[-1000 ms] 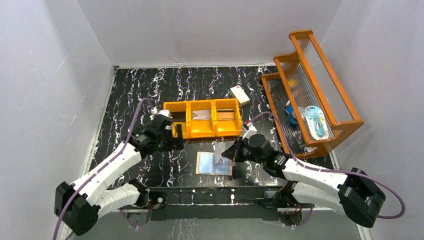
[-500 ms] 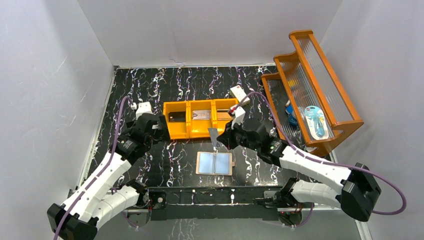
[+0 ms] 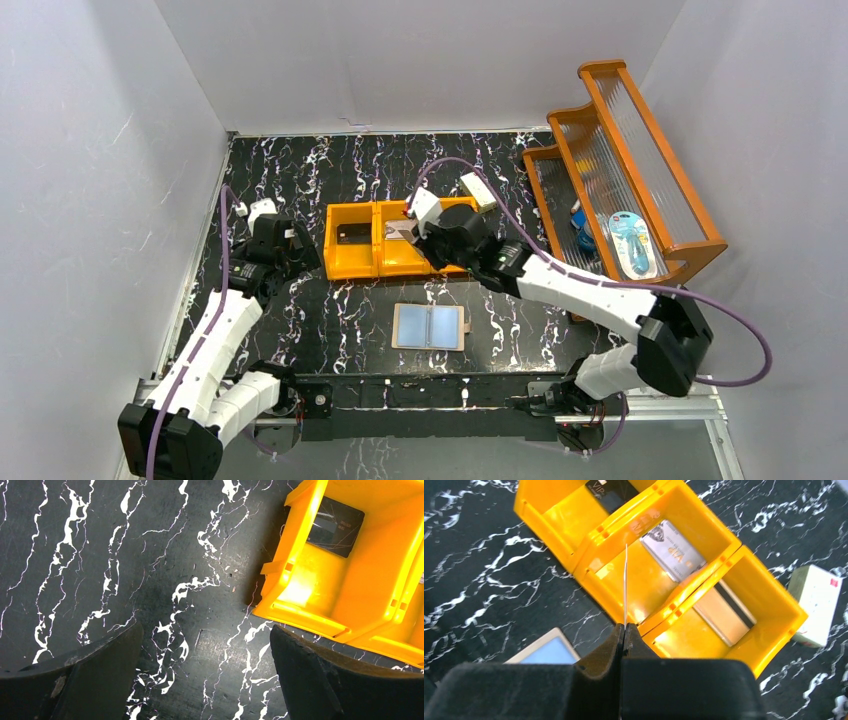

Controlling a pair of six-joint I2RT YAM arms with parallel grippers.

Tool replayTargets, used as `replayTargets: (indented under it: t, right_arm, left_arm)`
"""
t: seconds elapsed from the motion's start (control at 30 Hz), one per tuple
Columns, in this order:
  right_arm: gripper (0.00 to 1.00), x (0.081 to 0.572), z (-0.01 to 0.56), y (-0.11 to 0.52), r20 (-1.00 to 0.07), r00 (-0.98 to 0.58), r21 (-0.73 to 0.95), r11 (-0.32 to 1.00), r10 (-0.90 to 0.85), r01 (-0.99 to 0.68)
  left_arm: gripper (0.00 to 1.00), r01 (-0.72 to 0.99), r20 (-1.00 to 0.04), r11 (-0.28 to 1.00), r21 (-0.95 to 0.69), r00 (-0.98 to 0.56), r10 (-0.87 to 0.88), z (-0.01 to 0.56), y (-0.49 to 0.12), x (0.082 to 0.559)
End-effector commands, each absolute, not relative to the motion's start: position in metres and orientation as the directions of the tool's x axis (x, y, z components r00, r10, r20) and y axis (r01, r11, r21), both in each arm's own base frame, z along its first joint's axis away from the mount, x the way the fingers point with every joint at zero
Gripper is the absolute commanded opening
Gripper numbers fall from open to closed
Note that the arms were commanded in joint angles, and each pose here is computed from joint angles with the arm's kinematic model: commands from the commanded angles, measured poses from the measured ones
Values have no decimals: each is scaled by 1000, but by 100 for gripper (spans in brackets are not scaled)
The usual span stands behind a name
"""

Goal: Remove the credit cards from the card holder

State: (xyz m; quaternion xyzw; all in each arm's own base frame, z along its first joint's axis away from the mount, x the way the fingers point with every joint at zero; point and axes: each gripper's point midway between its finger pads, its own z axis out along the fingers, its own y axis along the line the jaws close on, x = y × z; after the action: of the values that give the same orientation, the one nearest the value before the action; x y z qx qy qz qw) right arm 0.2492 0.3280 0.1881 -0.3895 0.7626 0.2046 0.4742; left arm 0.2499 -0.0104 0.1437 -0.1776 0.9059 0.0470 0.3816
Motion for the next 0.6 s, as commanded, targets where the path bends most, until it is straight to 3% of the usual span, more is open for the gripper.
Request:
replayTargets:
  t: [0.0, 0.2, 0.4, 0.57]
  right_arm:
    - [0, 277, 214, 339, -867, -100, -248, 598, -488, -762]
    - [0, 286, 215, 357, -818, 8, -381, 532, -575, -756]
    - [0, 300, 196, 367, -679, 122, -557, 400, -724, -727]
    - [0, 313, 190, 378, -628, 184, -623, 347, -756, -701]
  left_arm:
    - [98, -381, -711, 924, -47, -637, -298, 146, -6, 247]
    - [99, -398, -727, 917, -38, -619, -298, 151, -1, 248]
    - [98, -419, -742, 907, -27, -600, -299, 156, 5, 246]
    - [98, -443, -761, 896, -23, -574, -303, 161, 11, 243]
